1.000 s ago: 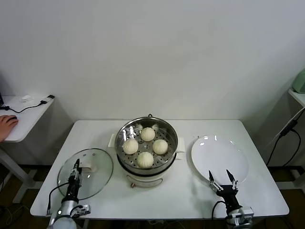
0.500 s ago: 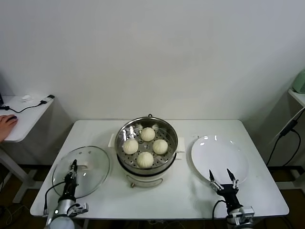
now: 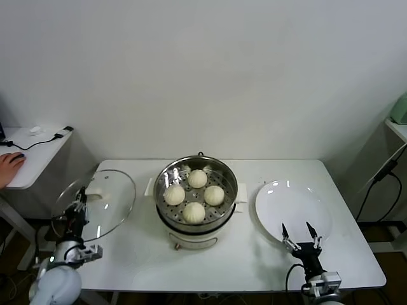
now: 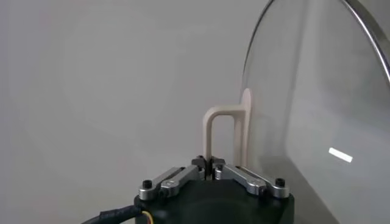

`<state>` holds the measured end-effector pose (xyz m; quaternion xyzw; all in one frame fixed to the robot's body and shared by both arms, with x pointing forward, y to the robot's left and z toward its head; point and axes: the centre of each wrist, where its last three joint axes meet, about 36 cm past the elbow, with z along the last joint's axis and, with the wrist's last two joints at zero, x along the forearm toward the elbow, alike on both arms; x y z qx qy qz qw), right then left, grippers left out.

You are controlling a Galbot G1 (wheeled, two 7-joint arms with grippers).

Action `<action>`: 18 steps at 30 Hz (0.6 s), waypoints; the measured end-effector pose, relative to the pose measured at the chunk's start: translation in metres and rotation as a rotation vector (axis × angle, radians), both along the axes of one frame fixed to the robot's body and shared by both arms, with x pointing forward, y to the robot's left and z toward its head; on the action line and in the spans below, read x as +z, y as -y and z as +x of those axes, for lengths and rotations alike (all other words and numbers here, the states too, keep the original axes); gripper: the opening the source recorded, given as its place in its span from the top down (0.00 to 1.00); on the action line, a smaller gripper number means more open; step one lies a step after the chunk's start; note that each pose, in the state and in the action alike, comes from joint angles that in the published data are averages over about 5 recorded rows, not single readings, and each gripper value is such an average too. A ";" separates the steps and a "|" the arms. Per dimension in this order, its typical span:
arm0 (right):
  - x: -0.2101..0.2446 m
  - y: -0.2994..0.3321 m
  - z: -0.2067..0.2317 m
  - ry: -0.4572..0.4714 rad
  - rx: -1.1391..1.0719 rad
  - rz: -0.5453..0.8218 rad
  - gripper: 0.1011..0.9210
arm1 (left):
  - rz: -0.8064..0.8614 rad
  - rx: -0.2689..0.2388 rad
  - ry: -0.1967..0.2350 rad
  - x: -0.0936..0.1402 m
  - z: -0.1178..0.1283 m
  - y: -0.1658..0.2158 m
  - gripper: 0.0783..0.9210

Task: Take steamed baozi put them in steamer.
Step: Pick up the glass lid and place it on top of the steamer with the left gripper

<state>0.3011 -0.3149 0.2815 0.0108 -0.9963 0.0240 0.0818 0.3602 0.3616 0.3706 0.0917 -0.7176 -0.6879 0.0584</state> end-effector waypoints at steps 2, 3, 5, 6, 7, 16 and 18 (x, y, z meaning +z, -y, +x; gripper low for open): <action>0.001 0.000 -0.001 0.001 -0.001 -0.003 0.12 | -0.011 -0.006 0.008 0.020 0.005 0.009 0.93; 0.001 -0.001 -0.002 0.002 -0.001 -0.004 0.12 | -0.016 -0.010 0.012 0.029 0.006 0.015 0.93; 0.001 -0.001 -0.003 0.002 -0.001 -0.005 0.12 | -0.025 -0.019 0.016 0.044 0.009 0.029 0.93; 0.001 -0.001 -0.004 0.002 -0.001 -0.006 0.12 | -0.028 -0.024 0.018 0.051 0.010 0.037 0.93; 0.001 -0.001 -0.005 0.002 -0.001 -0.007 0.12 | -0.031 -0.028 0.020 0.057 0.011 0.045 0.93; -0.004 -0.002 -0.011 0.005 0.001 -0.007 0.12 | -0.058 -0.064 0.017 0.092 0.015 0.132 0.93; -0.006 -0.002 -0.013 0.004 0.001 -0.006 0.12 | -0.065 -0.067 0.008 0.093 0.015 0.150 0.93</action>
